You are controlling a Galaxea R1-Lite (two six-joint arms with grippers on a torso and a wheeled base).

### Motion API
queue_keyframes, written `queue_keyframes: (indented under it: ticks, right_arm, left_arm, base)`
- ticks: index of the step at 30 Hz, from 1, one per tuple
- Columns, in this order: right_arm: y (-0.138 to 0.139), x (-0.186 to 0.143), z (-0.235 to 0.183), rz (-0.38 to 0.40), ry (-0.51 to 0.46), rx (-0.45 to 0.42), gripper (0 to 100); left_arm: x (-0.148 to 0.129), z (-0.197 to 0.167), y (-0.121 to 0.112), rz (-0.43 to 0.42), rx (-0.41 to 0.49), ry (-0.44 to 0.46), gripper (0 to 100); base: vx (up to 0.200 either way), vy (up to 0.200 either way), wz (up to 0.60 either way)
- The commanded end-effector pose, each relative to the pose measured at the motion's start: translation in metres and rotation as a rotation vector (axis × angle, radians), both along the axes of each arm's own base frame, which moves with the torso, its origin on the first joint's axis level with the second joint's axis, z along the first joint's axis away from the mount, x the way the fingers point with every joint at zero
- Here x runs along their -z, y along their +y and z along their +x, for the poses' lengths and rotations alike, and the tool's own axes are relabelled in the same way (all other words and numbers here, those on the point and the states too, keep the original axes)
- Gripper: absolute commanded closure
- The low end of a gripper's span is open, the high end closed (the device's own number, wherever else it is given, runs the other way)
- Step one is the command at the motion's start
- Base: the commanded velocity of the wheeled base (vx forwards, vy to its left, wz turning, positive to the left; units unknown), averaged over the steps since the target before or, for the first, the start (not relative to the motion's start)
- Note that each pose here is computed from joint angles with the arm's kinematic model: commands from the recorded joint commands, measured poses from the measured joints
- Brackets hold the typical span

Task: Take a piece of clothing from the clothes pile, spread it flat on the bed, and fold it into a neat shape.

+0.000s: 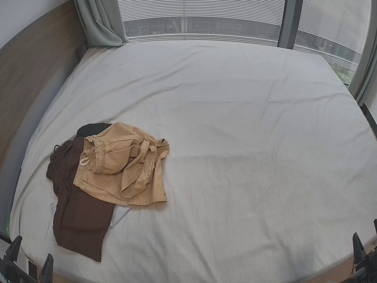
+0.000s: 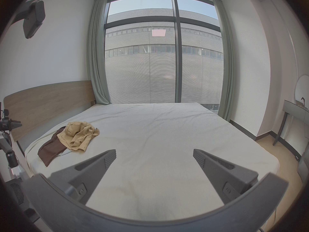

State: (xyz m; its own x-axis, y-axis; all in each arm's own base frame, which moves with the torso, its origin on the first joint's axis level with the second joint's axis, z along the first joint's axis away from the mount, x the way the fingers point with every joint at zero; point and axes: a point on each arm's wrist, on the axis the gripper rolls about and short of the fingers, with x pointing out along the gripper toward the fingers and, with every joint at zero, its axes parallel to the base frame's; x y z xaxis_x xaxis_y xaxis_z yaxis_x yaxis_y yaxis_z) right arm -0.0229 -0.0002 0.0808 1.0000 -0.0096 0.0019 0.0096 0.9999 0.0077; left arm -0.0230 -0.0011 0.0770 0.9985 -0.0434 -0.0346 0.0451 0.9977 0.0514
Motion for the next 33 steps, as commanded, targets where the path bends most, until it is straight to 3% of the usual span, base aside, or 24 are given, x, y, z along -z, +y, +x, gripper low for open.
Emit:
queue_keyframes:
  ticks: [1,22,26,33]
  right_arm:
    - [0.0,0.005,0.0,0.0,0.002,0.0,0]
    - [0.0,0.005,0.0,0.002,0.002,0.001,0]
    - [0.0,0.005,0.0,0.002,0.002,0.001,0]
    - [0.0,0.005,0.0,0.002,0.002,0.001,0]
  left_arm:
    - [0.005,0.0,0.0,0.002,-0.003,0.001,0]
    - [0.005,0.0,0.0,0.004,-0.006,-0.003,0]
    - [-0.042,-0.008,0.0,0.002,-0.008,-0.124,0]
    - [-0.056,0.0,0.0,-0.004,0.007,-0.074,0]
  base:
    - [0.0,0.0,0.0]
    - [0.0,0.0,0.0]
    - [0.0,0.0,0.0]
    - [0.0,0.0,0.0]
